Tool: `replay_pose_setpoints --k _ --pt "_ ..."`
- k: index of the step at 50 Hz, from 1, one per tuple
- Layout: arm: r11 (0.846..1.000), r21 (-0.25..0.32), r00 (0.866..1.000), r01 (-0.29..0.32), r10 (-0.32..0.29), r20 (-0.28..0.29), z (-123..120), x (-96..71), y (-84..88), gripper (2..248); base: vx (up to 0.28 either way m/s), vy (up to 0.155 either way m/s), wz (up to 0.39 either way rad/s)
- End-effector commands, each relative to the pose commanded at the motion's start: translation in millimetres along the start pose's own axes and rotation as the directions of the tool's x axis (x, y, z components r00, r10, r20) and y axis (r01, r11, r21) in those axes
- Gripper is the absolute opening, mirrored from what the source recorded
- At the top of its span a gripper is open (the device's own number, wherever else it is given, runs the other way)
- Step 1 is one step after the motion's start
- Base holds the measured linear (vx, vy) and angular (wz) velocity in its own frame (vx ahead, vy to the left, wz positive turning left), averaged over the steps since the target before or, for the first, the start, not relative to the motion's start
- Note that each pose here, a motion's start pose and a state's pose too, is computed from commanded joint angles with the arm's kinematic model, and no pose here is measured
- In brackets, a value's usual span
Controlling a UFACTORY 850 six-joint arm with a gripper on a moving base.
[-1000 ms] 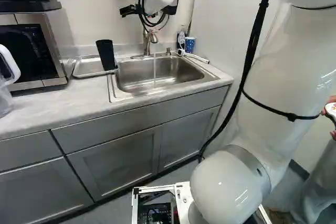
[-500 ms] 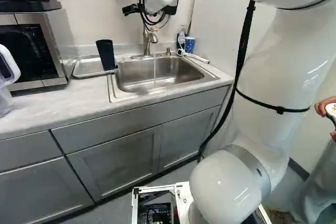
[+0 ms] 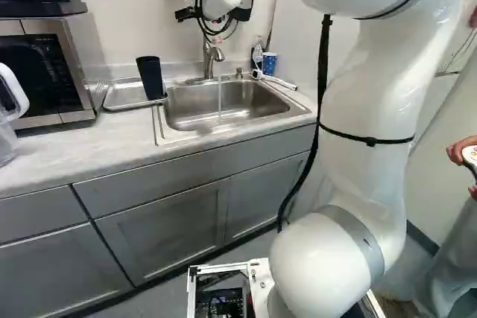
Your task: Rinse the cup and place it in the tray
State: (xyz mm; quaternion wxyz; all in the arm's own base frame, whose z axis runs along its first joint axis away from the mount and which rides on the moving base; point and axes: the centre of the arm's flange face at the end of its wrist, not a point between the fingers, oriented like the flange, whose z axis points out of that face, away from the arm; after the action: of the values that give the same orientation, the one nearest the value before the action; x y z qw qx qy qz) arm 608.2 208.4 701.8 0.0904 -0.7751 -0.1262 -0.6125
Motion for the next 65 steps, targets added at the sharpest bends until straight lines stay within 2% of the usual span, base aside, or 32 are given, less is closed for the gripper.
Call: replay_pose_setpoints --k 19,65 --pt "1.0 0.015 1.0 0.003 -0.003 -0.015 35.4 4.8 -11.3 247 0.0 0.0 0.0" --pt "1.0 0.016 1.0 0.003 -0.003 -0.019 43.4 5.7 -12.7 247 0.0 0.0 0.0"
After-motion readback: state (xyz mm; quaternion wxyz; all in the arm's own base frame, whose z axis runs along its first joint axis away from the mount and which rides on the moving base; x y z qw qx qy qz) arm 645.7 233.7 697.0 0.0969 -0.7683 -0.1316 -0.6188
